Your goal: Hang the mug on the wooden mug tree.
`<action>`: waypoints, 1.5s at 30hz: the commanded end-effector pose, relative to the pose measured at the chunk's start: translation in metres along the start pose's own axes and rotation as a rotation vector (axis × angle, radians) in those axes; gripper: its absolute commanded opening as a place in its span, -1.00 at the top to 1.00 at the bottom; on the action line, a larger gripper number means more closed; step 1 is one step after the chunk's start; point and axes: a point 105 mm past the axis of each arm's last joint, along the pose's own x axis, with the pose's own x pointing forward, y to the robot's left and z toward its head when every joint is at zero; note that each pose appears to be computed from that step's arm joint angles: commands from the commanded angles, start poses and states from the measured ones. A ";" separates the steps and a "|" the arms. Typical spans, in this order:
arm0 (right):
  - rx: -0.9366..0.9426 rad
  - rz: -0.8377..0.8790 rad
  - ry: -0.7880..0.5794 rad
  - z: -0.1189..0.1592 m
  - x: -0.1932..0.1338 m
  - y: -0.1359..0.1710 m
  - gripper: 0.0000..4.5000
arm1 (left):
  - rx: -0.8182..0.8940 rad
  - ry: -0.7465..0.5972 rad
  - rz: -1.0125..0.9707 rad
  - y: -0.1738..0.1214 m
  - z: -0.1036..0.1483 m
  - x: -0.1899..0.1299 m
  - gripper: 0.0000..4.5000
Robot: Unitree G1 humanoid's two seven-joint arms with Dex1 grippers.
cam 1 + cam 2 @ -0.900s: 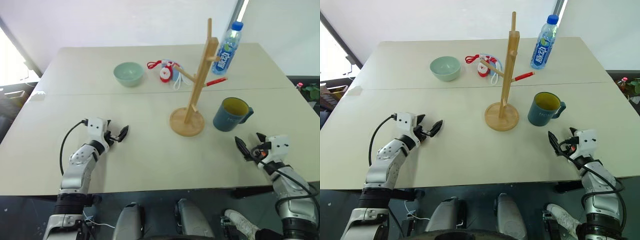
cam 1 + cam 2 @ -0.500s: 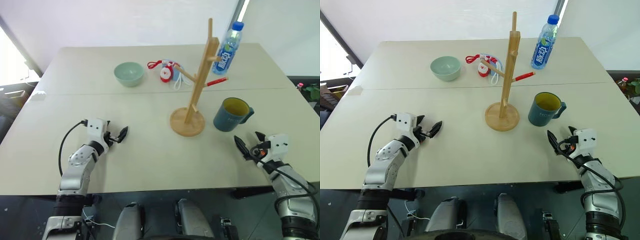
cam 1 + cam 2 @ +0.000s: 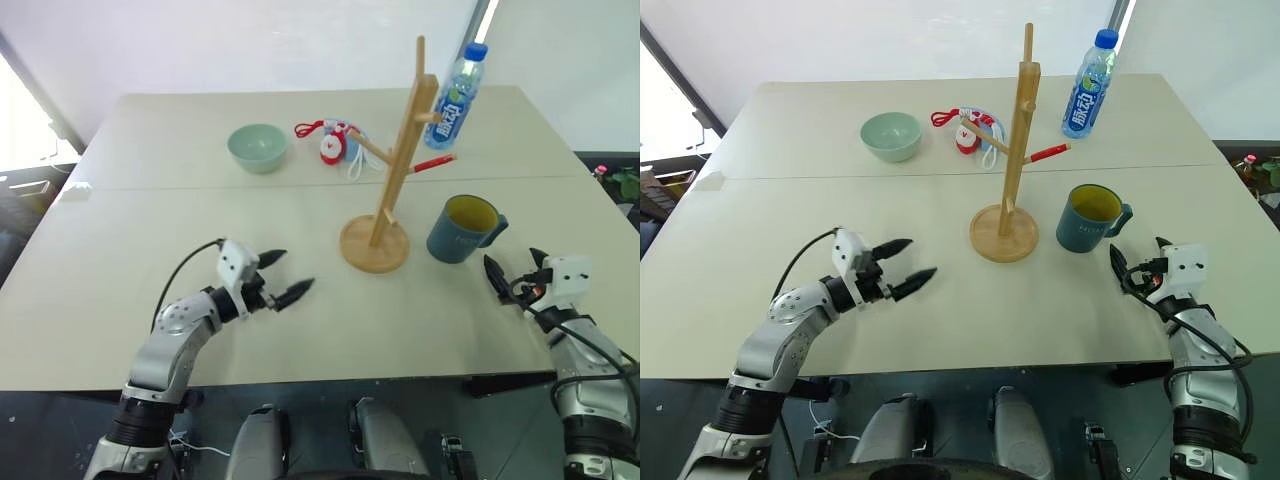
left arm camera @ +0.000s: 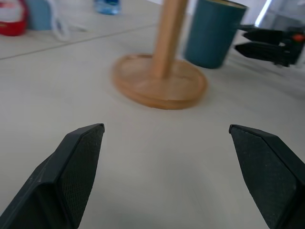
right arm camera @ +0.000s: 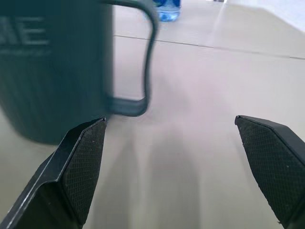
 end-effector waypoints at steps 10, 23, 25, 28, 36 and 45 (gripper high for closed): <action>0.014 0.085 -0.066 0.028 0.022 -0.006 -0.99 | 0.039 -0.035 -0.124 -0.024 0.020 0.012 -1.00; 0.107 0.146 -0.044 0.027 0.044 0.002 -0.99 | 0.038 -0.040 -0.124 -0.026 0.022 0.012 -1.00; 0.126 0.148 -0.042 0.027 0.048 0.001 -0.99 | 0.037 -0.039 -0.123 -0.027 0.022 0.012 -1.00; 0.146 0.151 -0.042 0.027 0.053 0.000 -0.99 | 0.036 -0.040 -0.120 -0.027 0.022 0.012 -1.00; 0.204 0.219 -0.025 0.023 0.060 0.009 -0.62 | 0.039 -0.040 -0.111 -0.026 0.023 0.012 -1.00; 0.224 0.270 -0.051 0.026 0.061 0.019 0.98 | 0.042 -0.038 -0.104 -0.025 0.022 0.012 -1.00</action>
